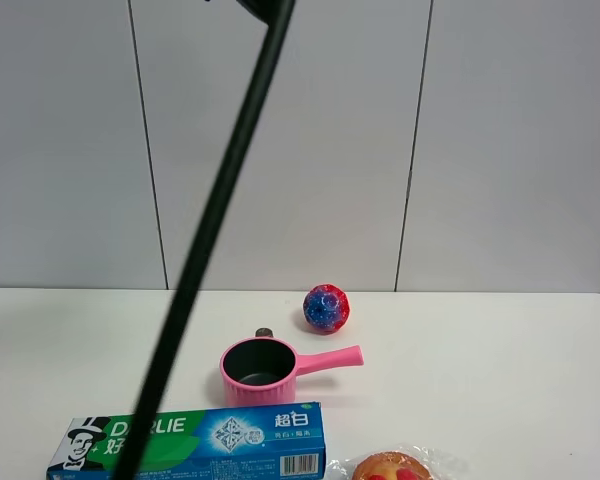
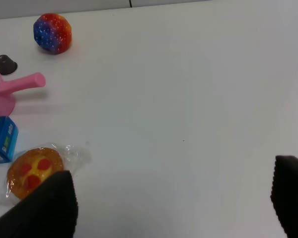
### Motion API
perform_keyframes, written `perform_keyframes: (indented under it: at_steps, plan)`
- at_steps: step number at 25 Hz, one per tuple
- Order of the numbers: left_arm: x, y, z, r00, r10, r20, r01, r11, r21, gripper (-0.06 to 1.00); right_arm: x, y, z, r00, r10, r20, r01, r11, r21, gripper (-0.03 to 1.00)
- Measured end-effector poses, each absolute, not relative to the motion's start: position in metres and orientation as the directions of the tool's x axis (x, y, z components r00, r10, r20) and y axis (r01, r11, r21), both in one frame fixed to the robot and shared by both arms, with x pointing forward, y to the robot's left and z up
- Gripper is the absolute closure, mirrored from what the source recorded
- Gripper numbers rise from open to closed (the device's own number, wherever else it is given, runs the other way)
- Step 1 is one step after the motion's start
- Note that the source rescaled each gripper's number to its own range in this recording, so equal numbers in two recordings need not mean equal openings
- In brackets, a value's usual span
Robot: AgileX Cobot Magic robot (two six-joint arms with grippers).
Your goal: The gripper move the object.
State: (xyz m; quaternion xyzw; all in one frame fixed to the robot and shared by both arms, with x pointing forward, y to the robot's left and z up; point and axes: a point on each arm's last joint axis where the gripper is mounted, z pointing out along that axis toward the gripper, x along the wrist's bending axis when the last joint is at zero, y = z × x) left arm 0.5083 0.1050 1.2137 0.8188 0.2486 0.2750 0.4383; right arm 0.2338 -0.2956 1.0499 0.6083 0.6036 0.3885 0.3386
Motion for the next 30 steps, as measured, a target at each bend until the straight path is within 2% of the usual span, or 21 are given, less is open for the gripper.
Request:
perform_keyframes:
  at_steps: [3,10,14,16,21,24,30]
  plan:
    - [0.51,0.109,1.222,0.686,0.67,0.284,0.14,-0.504,0.852,-0.06,0.234,-0.296,1.05,-0.031,0.997,0.064,0.471,-0.042,0.881,-0.03]
    - [0.507,0.128,1.235,0.574,0.755,0.318,0.216,-0.514,0.83,-0.06,0.234,-0.296,1.05,-0.031,0.997,0.064,0.471,-0.042,0.881,-0.03]
    - [0.492,0.163,1.253,0.498,0.793,0.351,0.255,-0.52,0.815,-0.06,0.234,-0.296,1.05,-0.031,0.997,0.064,0.471,-0.042,0.881,-0.03]
    - [0.479,0.19,1.26,0.445,0.825,0.349,0.329,-0.513,0.793,-0.06,0.234,-0.296,1.05,-0.031,0.997,0.064,0.471,-0.042,0.881,-0.03]
    - [0.419,0.254,1.266,0.281,0.919,0.276,0.463,-0.382,0.8,-0.06,0.234,-0.296,1.05,-0.031,0.997,0.064,0.471,-0.042,0.881,-0.03]
    - [0.343,0.296,1.256,0.125,0.963,0.238,0.439,-0.269,0.857,-0.06,0.234,-0.296,1.05,-0.031,0.997,0.064,0.471,-0.042,0.881,-0.03]
    - [0.247,0.316,1.211,-0.056,0.981,0.185,0.36,-0.152,0.92,-0.06,0.234,-0.296,1.05,-0.031,0.997,0.064,0.471,-0.042,0.881,-0.03]
